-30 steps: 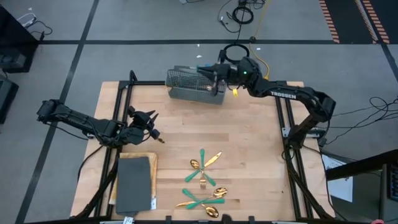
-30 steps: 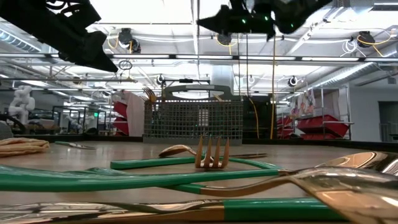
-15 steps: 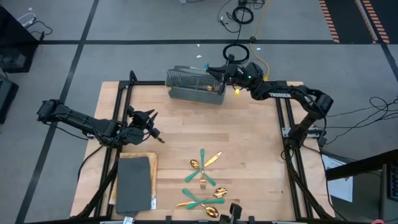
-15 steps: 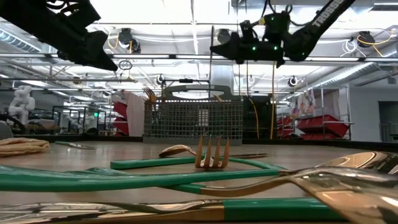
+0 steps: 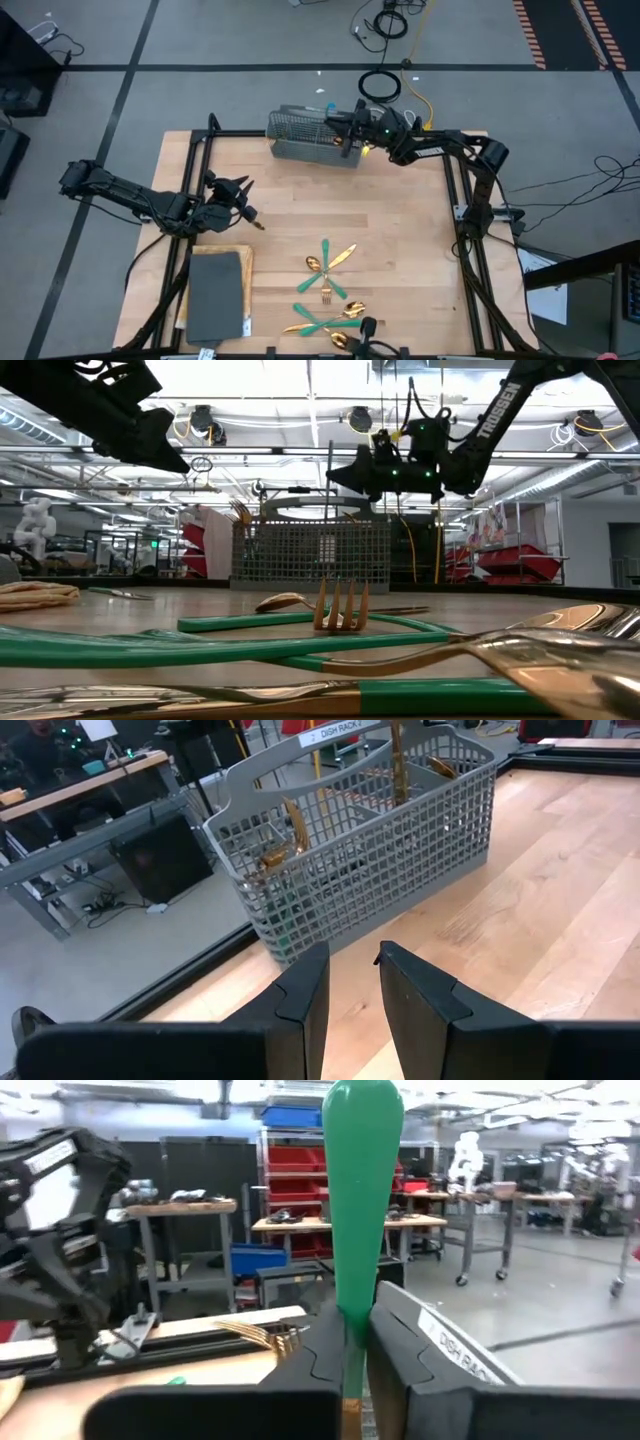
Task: Sort silverware
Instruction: Put the green table knife into the gray silverware basket, then put the green spoon into the gray silverware basket
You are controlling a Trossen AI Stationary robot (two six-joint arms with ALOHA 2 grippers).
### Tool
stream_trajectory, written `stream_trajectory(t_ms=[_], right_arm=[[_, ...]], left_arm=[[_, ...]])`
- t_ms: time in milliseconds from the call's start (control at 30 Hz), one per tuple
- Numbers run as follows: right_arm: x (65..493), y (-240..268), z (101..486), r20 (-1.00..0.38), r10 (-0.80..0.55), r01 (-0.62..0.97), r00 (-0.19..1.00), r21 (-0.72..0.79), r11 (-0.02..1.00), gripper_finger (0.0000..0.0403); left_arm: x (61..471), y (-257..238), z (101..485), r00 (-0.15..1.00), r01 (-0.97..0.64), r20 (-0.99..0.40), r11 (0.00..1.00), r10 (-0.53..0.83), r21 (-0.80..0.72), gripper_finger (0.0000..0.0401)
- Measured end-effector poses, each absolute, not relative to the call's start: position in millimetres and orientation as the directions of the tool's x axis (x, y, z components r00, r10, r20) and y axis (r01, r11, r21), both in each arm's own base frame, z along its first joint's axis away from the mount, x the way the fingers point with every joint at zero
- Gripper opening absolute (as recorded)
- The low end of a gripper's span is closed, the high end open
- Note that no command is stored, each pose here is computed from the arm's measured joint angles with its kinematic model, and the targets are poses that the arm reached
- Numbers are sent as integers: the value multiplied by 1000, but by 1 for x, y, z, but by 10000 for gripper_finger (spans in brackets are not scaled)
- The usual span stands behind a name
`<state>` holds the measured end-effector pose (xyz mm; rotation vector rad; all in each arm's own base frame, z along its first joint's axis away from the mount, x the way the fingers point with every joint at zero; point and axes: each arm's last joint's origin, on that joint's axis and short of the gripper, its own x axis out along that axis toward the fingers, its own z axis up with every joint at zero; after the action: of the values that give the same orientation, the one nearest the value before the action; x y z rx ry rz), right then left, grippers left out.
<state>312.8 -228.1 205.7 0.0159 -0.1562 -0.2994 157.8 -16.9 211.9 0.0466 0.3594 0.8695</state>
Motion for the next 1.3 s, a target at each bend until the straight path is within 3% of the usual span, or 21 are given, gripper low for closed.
stream_trajectory(t_ms=[333,567,800,900,1000,1133,1300], right_arm=[[309,-235,199,113,-323,304,940,156,940,95],[307,-233,206,128,-316,296,940,153,943,128],[295,-210,260,175,-116,98,978,110,989,145],[292,-181,279,65,20,-25,998,81,996,150],[295,-141,278,-131,101,-98,986,36,995,153],[296,-87,266,-370,194,-195,908,35,980,153],[302,-29,245,-549,279,-259,788,116,959,153]], left_arm=[[158,-17,212,589,-739,-290,648,754,185,99],[158,-17,212,589,-739,-290,648,754,185,99],[158,-17,212,589,-739,-290,648,754,185,99],[158,-17,212,590,-738,-290,649,754,184,99],[158,-17,212,589,-739,-290,648,754,184,99],[158,-17,212,589,-745,-290,646,754,166,99],[158,-17,212,590,-746,-291,647,753,159,99]])
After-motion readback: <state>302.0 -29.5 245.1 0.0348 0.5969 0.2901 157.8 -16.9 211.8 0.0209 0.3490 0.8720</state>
